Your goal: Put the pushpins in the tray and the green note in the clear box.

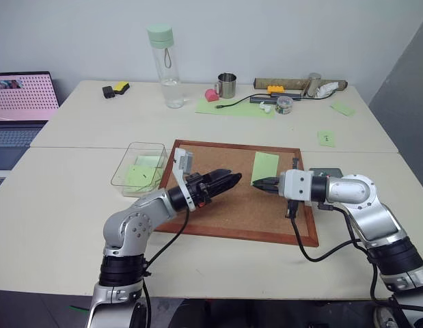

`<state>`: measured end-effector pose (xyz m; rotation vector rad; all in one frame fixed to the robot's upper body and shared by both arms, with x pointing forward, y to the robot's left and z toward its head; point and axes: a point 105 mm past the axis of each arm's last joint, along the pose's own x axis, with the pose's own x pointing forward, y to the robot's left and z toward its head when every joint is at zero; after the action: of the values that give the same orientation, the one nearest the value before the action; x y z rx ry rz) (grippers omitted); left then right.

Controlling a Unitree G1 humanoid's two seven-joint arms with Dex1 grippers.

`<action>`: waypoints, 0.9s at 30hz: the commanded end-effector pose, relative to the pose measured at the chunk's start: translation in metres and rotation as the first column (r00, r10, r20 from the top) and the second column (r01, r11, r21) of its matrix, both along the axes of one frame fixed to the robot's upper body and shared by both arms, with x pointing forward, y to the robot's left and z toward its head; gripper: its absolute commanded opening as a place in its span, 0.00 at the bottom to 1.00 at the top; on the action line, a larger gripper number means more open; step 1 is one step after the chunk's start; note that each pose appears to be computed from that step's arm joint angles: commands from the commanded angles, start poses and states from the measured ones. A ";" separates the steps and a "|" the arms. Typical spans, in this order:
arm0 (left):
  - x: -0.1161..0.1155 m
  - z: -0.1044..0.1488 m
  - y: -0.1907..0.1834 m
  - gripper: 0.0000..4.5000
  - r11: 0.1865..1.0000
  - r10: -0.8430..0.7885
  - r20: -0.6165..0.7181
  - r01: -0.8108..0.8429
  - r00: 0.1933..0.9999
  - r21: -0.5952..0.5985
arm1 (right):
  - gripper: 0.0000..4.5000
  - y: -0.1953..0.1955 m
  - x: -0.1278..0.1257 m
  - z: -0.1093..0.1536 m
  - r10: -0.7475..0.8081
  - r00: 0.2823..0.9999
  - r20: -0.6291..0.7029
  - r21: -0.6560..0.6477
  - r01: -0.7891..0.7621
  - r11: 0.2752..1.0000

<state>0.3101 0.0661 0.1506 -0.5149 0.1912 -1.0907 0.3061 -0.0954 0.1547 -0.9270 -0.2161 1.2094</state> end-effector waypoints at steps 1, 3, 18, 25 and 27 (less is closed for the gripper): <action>0.000 0.001 -0.016 0.75 0.999 -0.037 0.000 0.037 0.999 -0.005 | 0.00 0.010 -0.011 0.013 0.113 0.986 0.120 -0.068 -0.106 0.992; 0.002 -0.002 -0.022 0.75 0.999 -0.037 0.002 0.037 0.999 0.006 | 0.00 0.011 -0.013 0.012 0.136 0.982 0.133 -0.086 -0.125 0.988; 0.005 -0.002 -0.039 0.32 0.998 -0.066 0.047 0.066 0.997 0.008 | 0.00 0.016 -0.016 0.007 0.176 0.972 0.154 -0.108 -0.160 0.981; 0.008 -0.003 -0.037 0.03 0.999 -0.045 0.035 0.045 0.998 0.001 | 0.00 0.014 -0.016 0.003 0.175 0.972 0.158 -0.115 -0.158 0.981; 0.012 -0.007 -0.034 0.00 1.000 -0.014 0.036 0.013 0.999 0.021 | 0.00 0.013 -0.015 0.004 0.174 0.971 0.164 -0.114 -0.156 0.981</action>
<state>0.3169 0.0297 0.1361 -0.4928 0.2170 -1.1296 0.2924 -0.0828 0.1523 -1.1056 -0.3399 1.3126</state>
